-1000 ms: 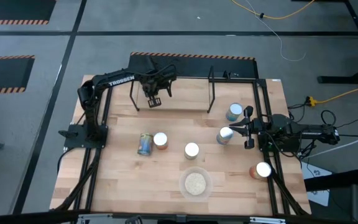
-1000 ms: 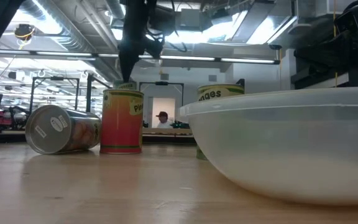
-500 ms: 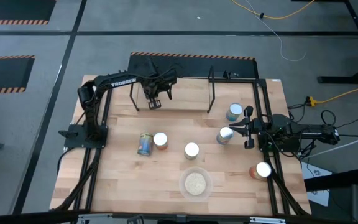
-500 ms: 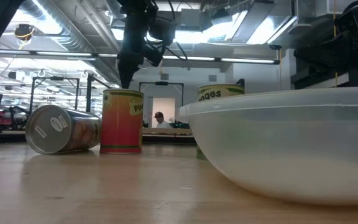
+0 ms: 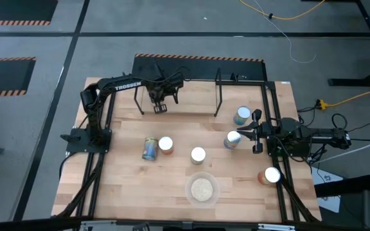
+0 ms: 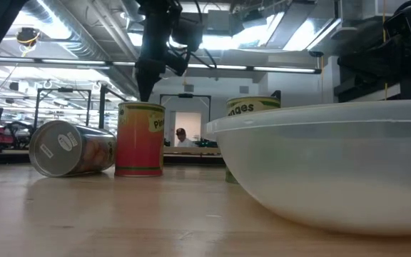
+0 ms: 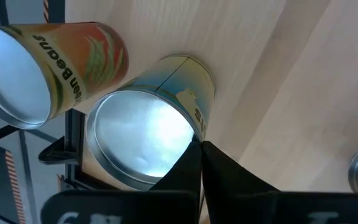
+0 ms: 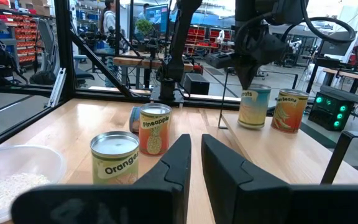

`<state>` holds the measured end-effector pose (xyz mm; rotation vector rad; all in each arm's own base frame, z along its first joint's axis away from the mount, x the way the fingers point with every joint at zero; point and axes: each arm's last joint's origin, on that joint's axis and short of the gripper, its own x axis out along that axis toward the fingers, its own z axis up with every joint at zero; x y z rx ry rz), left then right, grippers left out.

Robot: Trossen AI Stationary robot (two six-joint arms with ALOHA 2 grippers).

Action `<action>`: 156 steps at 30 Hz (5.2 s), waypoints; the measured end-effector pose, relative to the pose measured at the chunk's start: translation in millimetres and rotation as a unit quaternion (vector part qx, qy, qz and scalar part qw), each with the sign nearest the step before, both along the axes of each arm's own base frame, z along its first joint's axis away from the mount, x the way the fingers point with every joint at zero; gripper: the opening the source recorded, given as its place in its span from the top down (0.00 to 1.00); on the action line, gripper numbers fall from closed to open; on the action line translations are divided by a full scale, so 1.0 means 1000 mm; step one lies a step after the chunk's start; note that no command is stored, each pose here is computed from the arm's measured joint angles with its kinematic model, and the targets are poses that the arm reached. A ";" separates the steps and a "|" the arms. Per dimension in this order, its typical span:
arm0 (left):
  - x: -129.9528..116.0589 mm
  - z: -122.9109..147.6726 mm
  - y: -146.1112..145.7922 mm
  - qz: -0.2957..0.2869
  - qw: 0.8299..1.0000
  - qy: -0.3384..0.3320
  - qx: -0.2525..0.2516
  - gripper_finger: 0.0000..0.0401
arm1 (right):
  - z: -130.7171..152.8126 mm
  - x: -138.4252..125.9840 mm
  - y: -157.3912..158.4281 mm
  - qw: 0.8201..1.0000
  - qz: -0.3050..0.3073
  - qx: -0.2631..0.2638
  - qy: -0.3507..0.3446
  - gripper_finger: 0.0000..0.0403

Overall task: Pick and place cans onto a shelf
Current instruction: Put the canned carrots on the shelf, then put the canned corn on the shelf

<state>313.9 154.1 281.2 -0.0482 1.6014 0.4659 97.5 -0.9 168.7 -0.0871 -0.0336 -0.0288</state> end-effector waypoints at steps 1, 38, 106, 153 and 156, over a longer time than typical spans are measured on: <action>0.000 0.000 -0.001 -0.001 1.000 0.000 0.000 1.00 | 0.000 0.000 0.000 1.000 0.000 0.000 0.000 0.89; 0.001 0.000 -0.003 -0.004 1.000 -0.001 0.001 0.88 | 0.000 0.000 0.000 1.000 0.000 0.000 0.000 0.89; -0.021 -0.059 -0.188 -0.172 0.862 -0.470 0.073 0.89 | 0.112 -0.048 -0.005 0.981 -0.068 0.174 -0.056 0.50; -0.020 -0.058 -0.188 -0.180 0.851 -0.488 0.076 0.89 | 0.111 0.014 0.056 0.756 0.082 0.394 0.516 0.49; -0.020 -0.058 -0.188 -0.180 0.851 -0.488 0.076 0.89 | 0.107 0.015 0.067 0.749 0.079 0.380 0.537 0.49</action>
